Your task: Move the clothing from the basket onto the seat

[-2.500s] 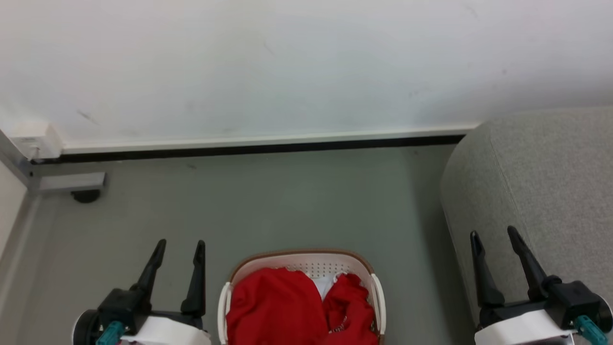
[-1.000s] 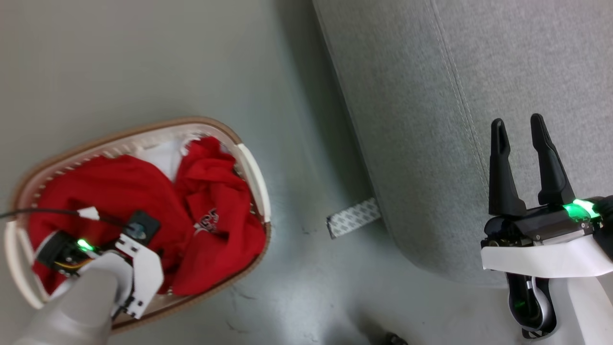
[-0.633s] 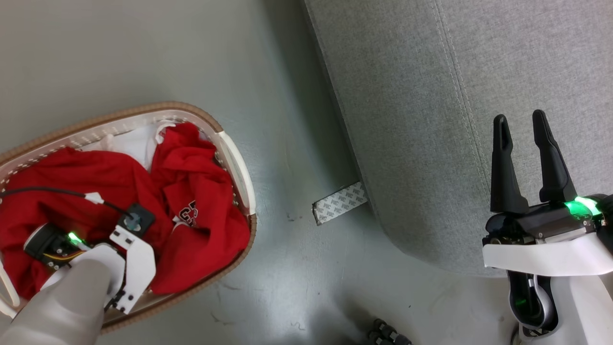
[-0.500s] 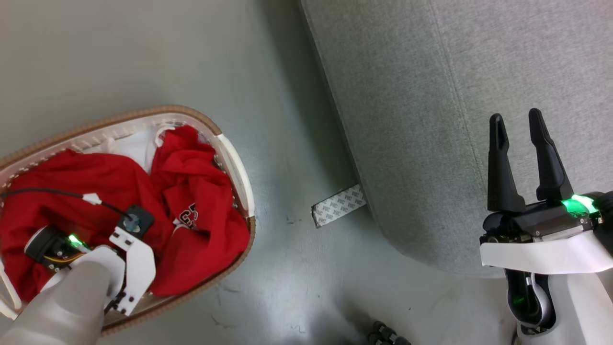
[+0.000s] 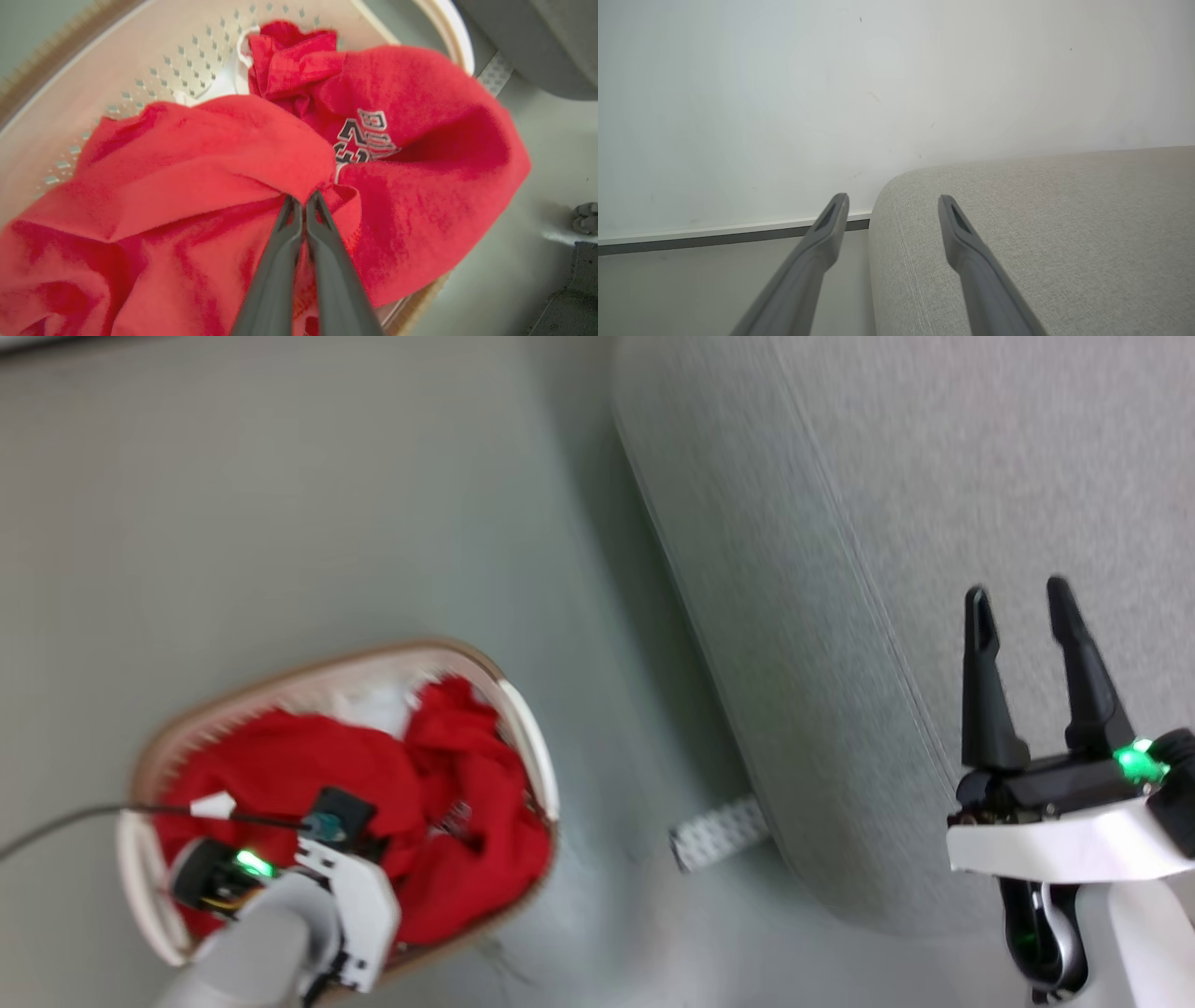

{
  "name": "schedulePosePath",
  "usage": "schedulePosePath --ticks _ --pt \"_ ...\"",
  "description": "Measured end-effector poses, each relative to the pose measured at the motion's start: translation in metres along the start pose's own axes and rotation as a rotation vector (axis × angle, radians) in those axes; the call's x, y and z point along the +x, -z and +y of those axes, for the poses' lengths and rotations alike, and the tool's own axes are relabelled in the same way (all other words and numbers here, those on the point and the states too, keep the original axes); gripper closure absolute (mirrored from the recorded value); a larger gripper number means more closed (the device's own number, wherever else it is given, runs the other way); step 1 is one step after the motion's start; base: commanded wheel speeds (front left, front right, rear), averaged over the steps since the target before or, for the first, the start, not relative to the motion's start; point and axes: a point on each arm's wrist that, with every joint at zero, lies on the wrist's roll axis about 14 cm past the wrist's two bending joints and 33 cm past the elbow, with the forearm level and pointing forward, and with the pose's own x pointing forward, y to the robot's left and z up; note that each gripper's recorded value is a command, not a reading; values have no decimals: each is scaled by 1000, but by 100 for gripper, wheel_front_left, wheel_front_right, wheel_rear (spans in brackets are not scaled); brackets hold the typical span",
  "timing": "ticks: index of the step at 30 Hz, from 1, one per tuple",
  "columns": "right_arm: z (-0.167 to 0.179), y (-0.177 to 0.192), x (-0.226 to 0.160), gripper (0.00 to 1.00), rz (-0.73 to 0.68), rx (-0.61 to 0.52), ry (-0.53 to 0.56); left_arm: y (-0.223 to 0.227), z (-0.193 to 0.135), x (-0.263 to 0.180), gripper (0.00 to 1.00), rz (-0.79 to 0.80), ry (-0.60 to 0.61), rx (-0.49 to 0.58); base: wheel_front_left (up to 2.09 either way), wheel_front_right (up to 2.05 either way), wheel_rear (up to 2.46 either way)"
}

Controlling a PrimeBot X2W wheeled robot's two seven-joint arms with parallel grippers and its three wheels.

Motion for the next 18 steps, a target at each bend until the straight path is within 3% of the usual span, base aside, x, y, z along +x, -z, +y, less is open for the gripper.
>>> schedulePosePath --ticks 6,18 --pt "14 -25 -13 0 -70 112 -30 -64 -1 -45 100 -223 -78 -54 0 0 0" --pt "78 -60 -36 0 -156 192 -220 -163 -2 -164 100 -627 -216 -51 0 0 0"
